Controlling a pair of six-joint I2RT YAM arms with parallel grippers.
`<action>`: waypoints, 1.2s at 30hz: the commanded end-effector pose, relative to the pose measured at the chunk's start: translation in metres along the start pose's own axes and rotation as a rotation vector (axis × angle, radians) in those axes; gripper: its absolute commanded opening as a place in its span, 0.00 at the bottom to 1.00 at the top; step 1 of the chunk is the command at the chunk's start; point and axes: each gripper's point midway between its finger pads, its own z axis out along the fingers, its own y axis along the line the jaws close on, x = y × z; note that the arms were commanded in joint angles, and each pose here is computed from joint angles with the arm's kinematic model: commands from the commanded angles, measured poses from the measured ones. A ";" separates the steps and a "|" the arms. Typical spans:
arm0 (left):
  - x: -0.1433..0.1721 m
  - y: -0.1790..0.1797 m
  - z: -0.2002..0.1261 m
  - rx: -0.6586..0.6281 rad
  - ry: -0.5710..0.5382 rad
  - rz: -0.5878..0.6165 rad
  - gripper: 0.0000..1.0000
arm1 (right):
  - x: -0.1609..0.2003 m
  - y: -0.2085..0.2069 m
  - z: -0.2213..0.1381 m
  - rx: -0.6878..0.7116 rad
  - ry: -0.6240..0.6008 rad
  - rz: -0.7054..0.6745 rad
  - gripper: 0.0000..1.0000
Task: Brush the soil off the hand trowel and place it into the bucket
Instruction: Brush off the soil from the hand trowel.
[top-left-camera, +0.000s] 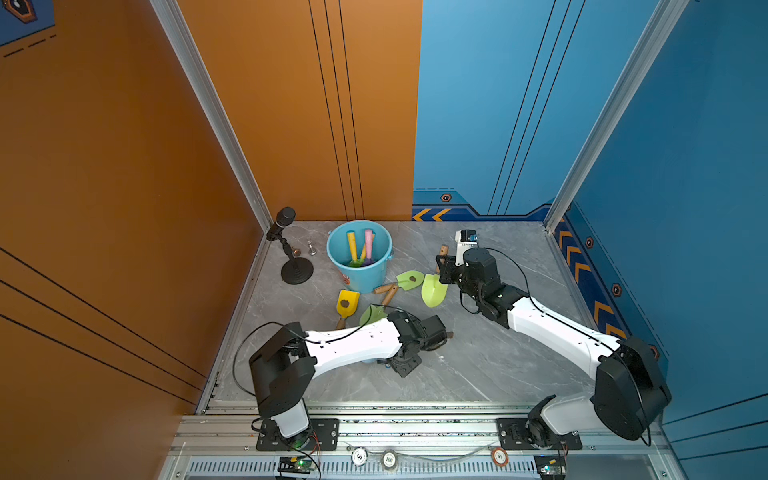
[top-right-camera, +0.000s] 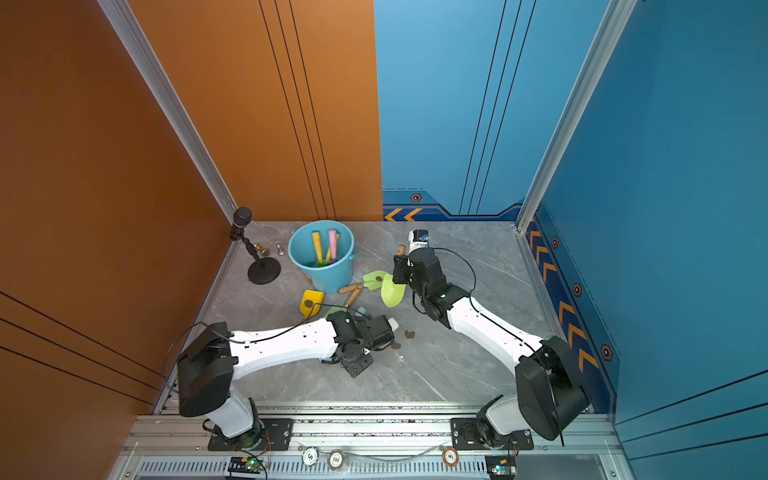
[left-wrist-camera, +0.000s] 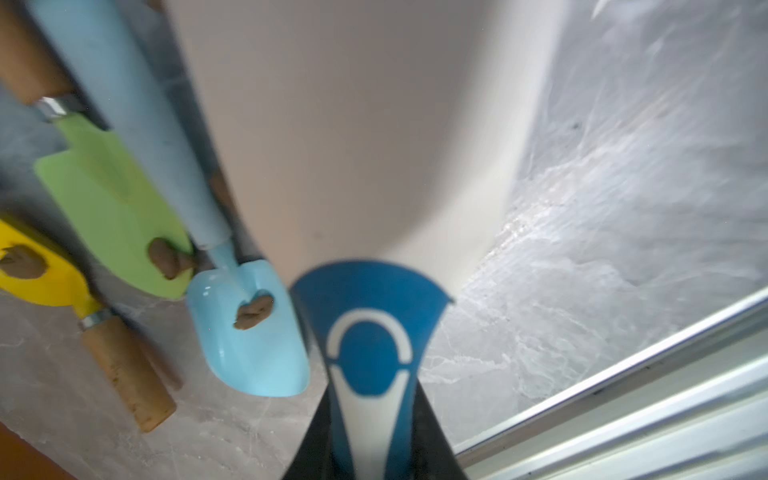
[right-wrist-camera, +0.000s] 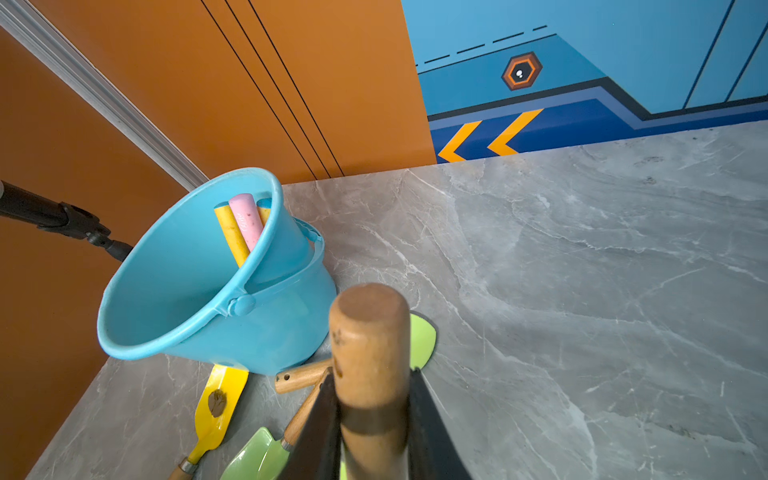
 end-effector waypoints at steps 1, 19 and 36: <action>-0.029 0.037 -0.029 -0.023 -0.107 -0.101 0.00 | -0.002 0.009 0.000 -0.024 0.001 -0.041 0.20; -0.006 0.011 0.015 0.004 0.020 -0.061 0.00 | -0.037 0.026 -0.019 -0.094 -0.056 -0.013 0.19; -0.052 0.043 -0.005 -0.010 -0.079 -0.045 0.00 | -0.052 0.038 -0.036 -0.147 -0.073 -0.039 0.19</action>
